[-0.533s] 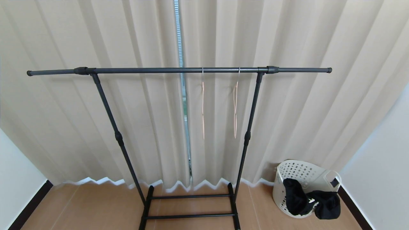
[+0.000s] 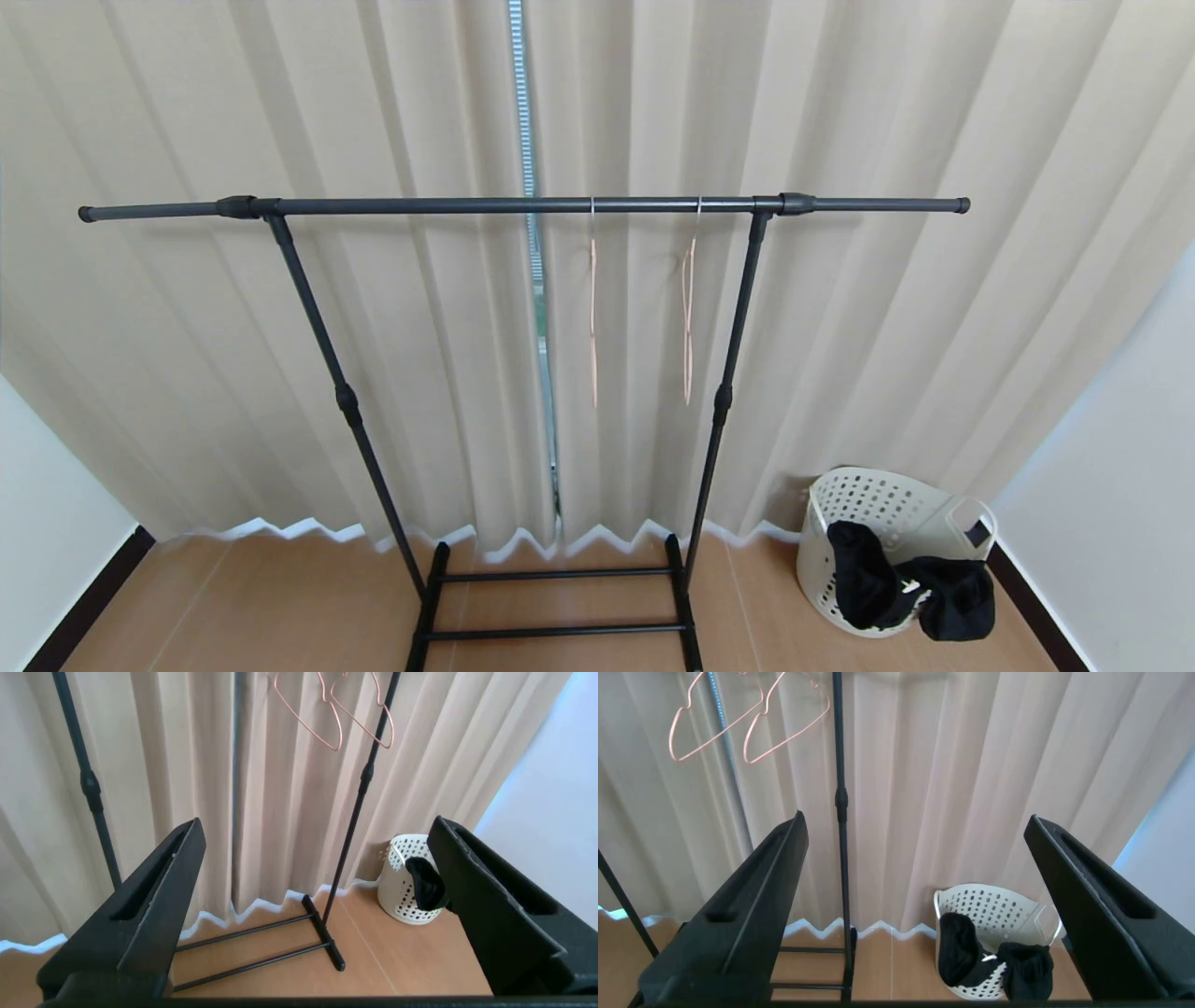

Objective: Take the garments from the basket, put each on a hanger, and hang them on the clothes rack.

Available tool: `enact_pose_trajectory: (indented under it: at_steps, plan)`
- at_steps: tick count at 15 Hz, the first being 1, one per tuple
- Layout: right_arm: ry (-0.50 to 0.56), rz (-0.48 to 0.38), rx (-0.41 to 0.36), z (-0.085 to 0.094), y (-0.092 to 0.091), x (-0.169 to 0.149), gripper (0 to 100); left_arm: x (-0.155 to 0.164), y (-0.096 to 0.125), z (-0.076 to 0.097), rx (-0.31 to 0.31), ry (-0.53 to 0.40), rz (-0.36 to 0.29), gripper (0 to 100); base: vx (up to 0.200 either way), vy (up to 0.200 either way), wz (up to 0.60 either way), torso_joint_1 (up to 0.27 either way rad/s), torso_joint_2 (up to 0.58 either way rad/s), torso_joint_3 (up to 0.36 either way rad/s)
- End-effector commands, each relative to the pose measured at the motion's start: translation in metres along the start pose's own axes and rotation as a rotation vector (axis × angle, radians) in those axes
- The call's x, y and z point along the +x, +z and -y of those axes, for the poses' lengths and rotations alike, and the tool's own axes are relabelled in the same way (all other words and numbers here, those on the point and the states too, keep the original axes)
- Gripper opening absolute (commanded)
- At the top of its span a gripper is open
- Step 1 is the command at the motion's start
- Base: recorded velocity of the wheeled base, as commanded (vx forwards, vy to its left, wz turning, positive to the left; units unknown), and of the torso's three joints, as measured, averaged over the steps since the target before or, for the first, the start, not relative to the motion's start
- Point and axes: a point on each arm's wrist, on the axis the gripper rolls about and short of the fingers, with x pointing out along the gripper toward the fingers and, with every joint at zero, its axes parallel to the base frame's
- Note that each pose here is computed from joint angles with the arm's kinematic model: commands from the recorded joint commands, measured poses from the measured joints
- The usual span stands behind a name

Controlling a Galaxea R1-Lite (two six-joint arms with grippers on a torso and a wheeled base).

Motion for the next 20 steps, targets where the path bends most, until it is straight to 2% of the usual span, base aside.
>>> enact_pose_trajectory:
  at_steps: [1, 8, 12, 14, 15, 20]
  plan:
    - [0.001, -0.001, -0.001, 0.0000, 0.0001, 0.0001, 100, 0.0000, 0.0000, 0.0000, 0.001, 0.000, 0.001, 100, 0.000, 0.000, 0.00, 0.000, 0.00, 0.000]
    - [0.001, -0.001, 0.002, -0.0001, -0.0001, 0.0000, 100, 0.0000, 0.0002, 0.0001, -0.014, -0.003, 0.002, 100, 0.000, 0.000, 0.00, 0.000, 0.00, 0.000]
    - [0.003, -0.001, 0.002, 0.0000, -0.0001, 0.0000, 100, 0.0000, 0.0008, 0.0002, -0.072, -0.005, 0.007, 100, 0.000, 0.000, 0.00, 0.000, 0.00, 0.000]
    - [0.001, -0.001, 0.002, -0.0001, -0.0001, 0.0000, 100, 0.0001, 0.0010, 0.0001, -0.077, -0.005, 0.007, 100, 0.000, 0.000, 0.00, 0.000, 0.00, 0.000]
    - [0.003, -0.001, 0.002, 0.0000, -0.0001, 0.0000, 100, 0.0001, 0.0010, 0.0001, -0.074, -0.005, 0.007, 100, 0.000, 0.000, 0.00, 0.000, 0.00, 0.000]
    - [0.003, -0.003, 0.002, 0.0000, -0.0001, 0.0001, 100, 0.0001, 0.0005, 0.0001, 0.035, -0.001, 0.003, 100, 0.000, 0.000, 0.00, 0.000, 0.00, 0.000]
